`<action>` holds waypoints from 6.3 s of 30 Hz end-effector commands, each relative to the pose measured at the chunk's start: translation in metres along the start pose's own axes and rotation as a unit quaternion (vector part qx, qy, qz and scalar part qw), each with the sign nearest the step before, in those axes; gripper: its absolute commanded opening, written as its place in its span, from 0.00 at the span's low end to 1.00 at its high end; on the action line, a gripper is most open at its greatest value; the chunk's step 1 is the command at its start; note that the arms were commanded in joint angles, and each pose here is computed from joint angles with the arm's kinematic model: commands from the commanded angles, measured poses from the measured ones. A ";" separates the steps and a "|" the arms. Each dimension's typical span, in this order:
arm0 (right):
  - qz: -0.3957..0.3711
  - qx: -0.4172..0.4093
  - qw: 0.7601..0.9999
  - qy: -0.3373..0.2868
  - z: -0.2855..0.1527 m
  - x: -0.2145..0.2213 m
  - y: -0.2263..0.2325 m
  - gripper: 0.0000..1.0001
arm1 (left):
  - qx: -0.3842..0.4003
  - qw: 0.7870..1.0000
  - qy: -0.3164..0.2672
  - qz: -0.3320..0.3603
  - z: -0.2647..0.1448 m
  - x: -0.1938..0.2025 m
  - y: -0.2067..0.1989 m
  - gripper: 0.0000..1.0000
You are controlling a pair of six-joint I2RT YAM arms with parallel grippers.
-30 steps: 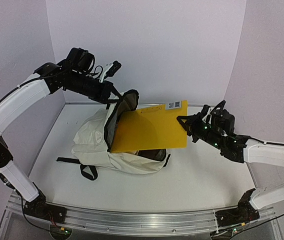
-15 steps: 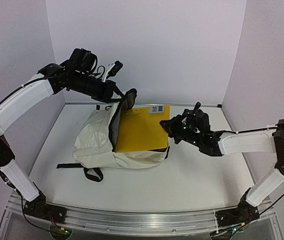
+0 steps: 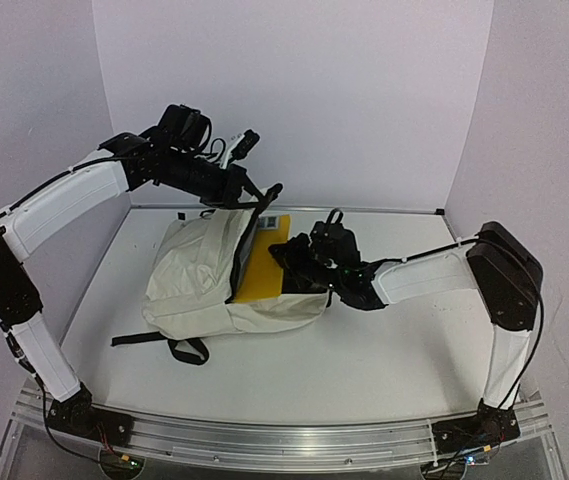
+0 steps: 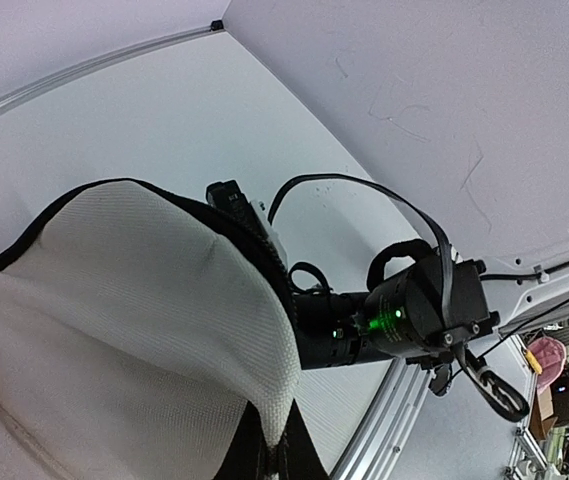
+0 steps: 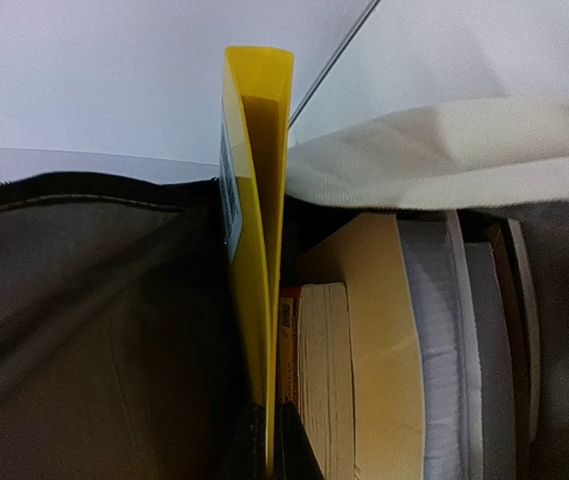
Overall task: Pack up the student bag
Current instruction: Place the stationery in the student bag, then zip the student bag at the center of the board.
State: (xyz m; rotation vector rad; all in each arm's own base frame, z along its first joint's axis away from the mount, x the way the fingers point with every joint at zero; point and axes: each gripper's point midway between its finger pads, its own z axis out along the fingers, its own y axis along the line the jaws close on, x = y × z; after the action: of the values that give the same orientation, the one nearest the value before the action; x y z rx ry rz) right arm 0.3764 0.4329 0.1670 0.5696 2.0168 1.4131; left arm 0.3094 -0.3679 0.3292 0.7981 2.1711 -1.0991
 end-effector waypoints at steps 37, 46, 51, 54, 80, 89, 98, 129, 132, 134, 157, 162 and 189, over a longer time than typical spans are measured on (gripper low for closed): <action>-0.256 0.062 0.958 0.116 -0.061 -0.065 -0.053 0.80 | -0.163 0.937 -0.117 -0.286 -0.117 0.065 0.124 1.00; -0.253 0.079 0.953 0.144 -0.034 -0.057 -0.080 0.43 | -0.252 0.895 -0.094 -0.356 -0.147 0.128 0.153 1.00; -0.245 0.076 0.955 0.150 -0.037 -0.052 -0.078 0.00 | -0.242 0.883 -0.046 -0.400 -0.129 0.170 0.158 1.00; -0.243 0.075 0.954 0.159 -0.047 -0.041 -0.079 0.00 | -0.252 0.876 -0.044 -0.410 -0.125 0.180 0.165 1.00; -0.256 0.140 0.941 0.174 -0.150 0.034 -0.066 0.72 | -0.314 0.808 -0.082 -0.493 -0.144 0.237 0.174 1.00; -0.319 0.086 0.936 0.119 -0.125 -0.048 -0.006 0.82 | -0.275 0.825 -0.155 -0.470 -0.143 0.210 0.175 0.85; -0.382 0.052 0.905 0.178 -0.036 -0.049 0.003 0.59 | -0.330 0.844 -0.152 -0.395 -0.166 0.179 0.178 0.97; -0.411 -0.070 0.874 0.248 0.059 -0.002 0.029 0.20 | -0.306 0.879 -0.144 -0.336 -0.156 0.134 0.179 1.00; -0.414 -0.070 0.878 0.227 0.055 -0.009 0.036 0.08 | -0.300 0.894 -0.143 -0.299 -0.156 0.108 0.178 1.00; -0.417 -0.075 0.882 0.207 0.050 -0.015 0.046 0.04 | -0.297 0.904 -0.140 -0.274 -0.154 0.087 0.179 1.00; -0.377 -0.030 0.922 0.083 -0.017 -0.055 0.059 0.00 | -0.197 0.975 -0.001 -0.101 0.024 0.053 0.168 0.99; -0.355 -0.023 0.931 0.083 -0.037 -0.053 0.056 0.00 | -0.238 0.962 0.035 -0.129 0.033 0.082 0.193 0.99; -0.265 0.004 0.950 0.168 -0.130 0.044 0.036 0.00 | -0.332 0.929 0.051 -0.155 0.045 0.103 0.245 1.00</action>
State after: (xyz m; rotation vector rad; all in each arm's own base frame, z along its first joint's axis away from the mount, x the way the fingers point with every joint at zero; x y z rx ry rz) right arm 0.2835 0.3808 0.1841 -0.2291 2.2624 1.0782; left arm 0.4025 -0.3096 0.1580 0.3840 2.4789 -0.6701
